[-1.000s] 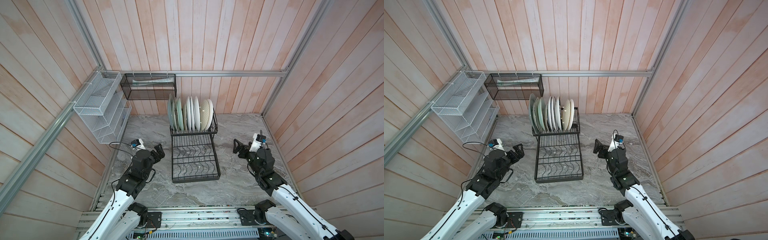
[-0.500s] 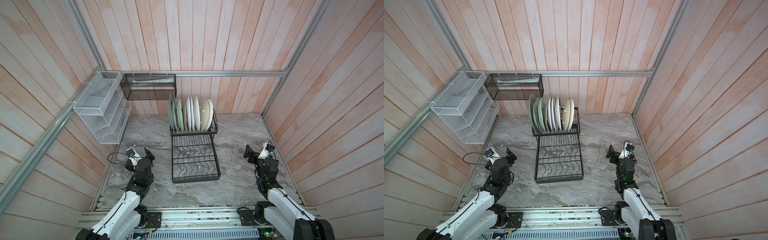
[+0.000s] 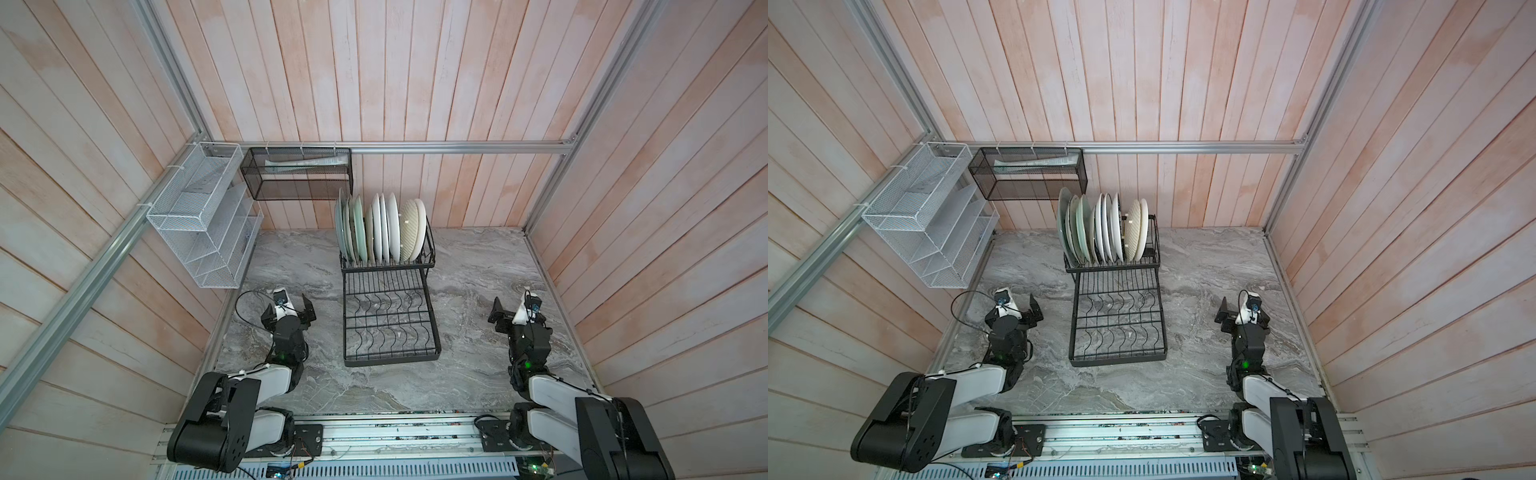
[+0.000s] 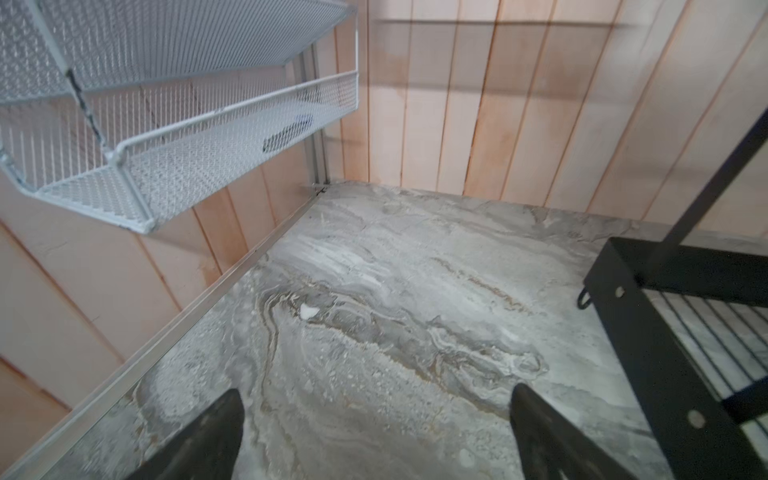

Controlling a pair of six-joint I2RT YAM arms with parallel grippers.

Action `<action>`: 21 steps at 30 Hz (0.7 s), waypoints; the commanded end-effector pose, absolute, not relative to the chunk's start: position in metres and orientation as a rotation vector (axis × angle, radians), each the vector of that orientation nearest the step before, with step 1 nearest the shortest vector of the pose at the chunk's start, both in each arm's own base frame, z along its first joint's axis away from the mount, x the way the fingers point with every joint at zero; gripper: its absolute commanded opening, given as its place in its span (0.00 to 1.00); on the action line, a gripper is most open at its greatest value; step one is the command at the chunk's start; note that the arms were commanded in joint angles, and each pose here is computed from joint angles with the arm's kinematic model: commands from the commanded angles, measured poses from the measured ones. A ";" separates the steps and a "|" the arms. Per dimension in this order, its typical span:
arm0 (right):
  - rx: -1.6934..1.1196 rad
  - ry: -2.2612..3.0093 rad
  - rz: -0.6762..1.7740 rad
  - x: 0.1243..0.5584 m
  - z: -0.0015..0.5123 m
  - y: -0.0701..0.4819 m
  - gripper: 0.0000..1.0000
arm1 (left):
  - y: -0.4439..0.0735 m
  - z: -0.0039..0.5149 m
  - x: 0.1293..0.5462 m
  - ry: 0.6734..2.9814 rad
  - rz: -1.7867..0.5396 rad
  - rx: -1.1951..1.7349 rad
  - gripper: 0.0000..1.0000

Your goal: Load the plates into the dish rack

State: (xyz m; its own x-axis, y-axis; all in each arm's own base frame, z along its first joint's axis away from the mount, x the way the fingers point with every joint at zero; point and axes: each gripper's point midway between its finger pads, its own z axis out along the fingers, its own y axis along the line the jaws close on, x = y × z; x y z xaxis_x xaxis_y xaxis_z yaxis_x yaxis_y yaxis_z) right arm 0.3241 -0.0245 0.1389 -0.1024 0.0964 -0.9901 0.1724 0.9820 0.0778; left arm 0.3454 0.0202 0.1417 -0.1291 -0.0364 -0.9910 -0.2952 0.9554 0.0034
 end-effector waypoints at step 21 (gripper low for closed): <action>0.135 1.593 -0.106 0.350 0.138 -0.024 0.98 | 0.037 0.133 0.370 1.655 0.065 -0.228 1.00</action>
State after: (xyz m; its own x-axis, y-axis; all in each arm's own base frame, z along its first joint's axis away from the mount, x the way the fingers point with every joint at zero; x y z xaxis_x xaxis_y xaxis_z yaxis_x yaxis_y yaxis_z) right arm 0.3403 -0.0214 0.1232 -0.0881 0.0198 -0.9959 0.1423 0.9898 0.0071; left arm 0.3641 0.0427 0.1349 -0.0545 -0.0912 -0.9943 -0.2211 0.9722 -0.0771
